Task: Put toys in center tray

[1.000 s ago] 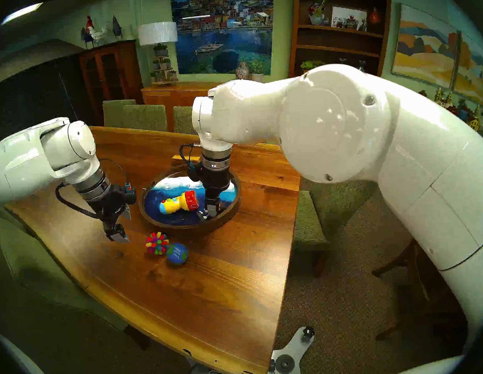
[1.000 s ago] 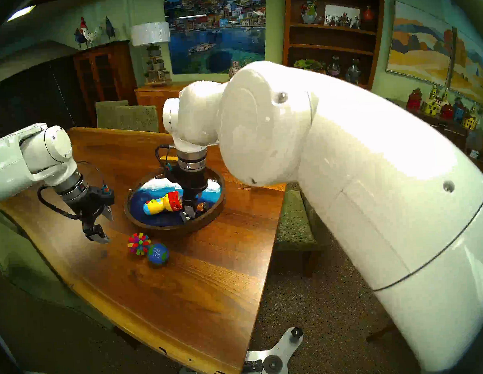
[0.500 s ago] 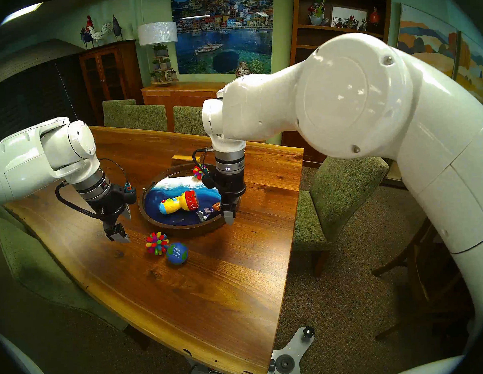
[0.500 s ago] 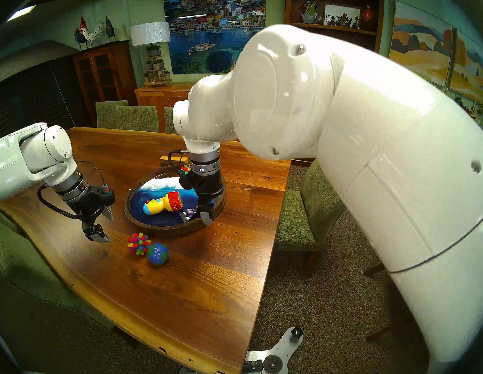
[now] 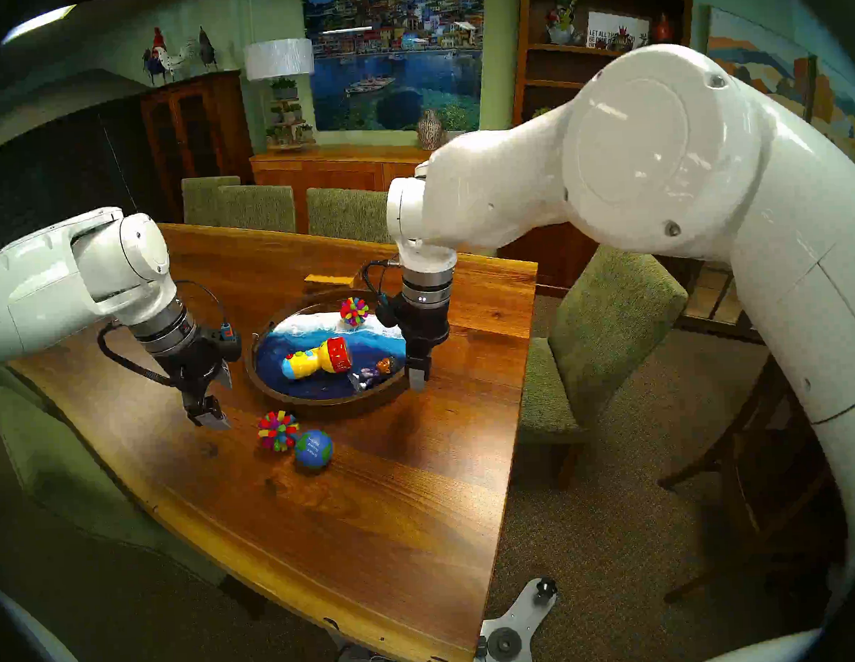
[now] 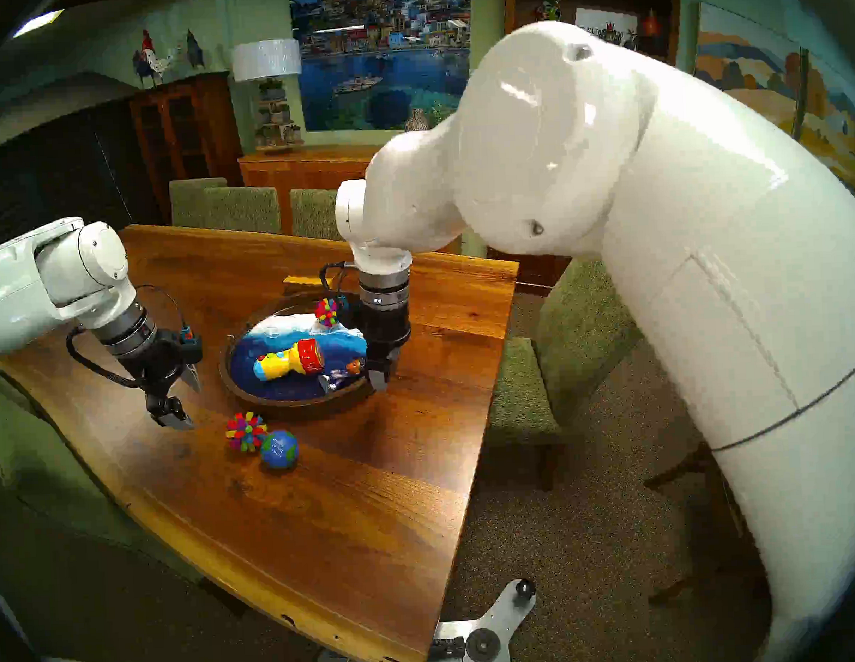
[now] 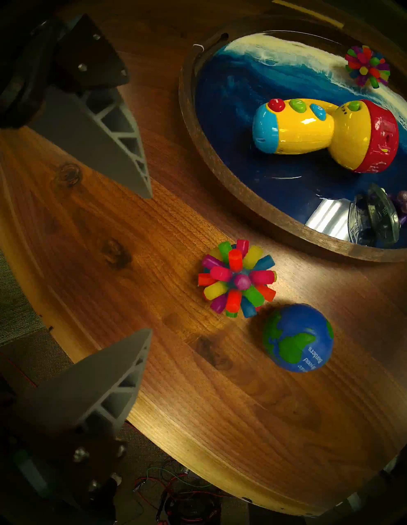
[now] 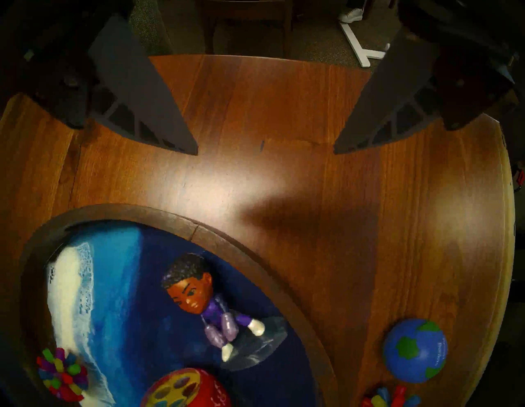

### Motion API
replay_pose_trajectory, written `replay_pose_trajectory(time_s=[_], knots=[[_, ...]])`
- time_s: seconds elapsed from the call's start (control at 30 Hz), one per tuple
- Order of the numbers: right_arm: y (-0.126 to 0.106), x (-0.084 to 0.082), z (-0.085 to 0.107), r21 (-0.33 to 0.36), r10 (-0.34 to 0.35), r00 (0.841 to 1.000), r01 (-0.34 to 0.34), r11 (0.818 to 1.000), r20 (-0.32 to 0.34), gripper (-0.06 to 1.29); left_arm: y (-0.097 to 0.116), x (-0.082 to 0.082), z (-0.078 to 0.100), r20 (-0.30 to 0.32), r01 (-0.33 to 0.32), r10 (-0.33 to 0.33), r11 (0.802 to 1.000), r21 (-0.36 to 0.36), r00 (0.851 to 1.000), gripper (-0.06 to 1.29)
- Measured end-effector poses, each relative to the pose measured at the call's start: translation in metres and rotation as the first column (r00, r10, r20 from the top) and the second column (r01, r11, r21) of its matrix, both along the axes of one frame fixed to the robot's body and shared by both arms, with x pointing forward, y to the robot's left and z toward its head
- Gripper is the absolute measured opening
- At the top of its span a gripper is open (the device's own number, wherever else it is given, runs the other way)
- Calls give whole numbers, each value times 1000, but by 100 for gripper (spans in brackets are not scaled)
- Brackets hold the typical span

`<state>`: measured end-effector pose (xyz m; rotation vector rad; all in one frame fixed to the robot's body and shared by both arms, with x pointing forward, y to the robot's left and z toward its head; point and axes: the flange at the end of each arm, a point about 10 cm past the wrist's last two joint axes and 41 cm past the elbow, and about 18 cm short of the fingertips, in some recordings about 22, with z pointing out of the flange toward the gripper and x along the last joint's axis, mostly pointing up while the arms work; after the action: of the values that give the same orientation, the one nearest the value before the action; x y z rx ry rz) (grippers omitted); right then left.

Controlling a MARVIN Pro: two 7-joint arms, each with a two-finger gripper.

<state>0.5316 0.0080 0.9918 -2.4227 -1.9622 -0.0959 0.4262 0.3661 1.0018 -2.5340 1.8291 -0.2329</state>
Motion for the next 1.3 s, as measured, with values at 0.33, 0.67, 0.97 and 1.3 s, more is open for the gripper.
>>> replay_pose_trajectory(time_s=[0.33, 0.67, 0.97, 1.3], knots=[[-3, 0, -1, 42, 23, 1000, -24, 999, 3, 122, 0, 0, 0, 0, -1, 1, 1000, 0, 1000, 123], [-5, 0, -1, 53, 28, 1000, -28, 998, 6, 122, -15, 4, 2, 32, -39, 40, 999, -1, 999, 123], [-5, 0, 0, 58, 29, 1000, -29, 998, 9, 122, -34, 3, -17, -16, -43, 43, 998, -37, 999, 123], [-6, 0, 0, 59, 26, 1000, -27, 998, 12, 122, -43, 13, -47, -104, -46, 39, 997, -63, 994, 123]])
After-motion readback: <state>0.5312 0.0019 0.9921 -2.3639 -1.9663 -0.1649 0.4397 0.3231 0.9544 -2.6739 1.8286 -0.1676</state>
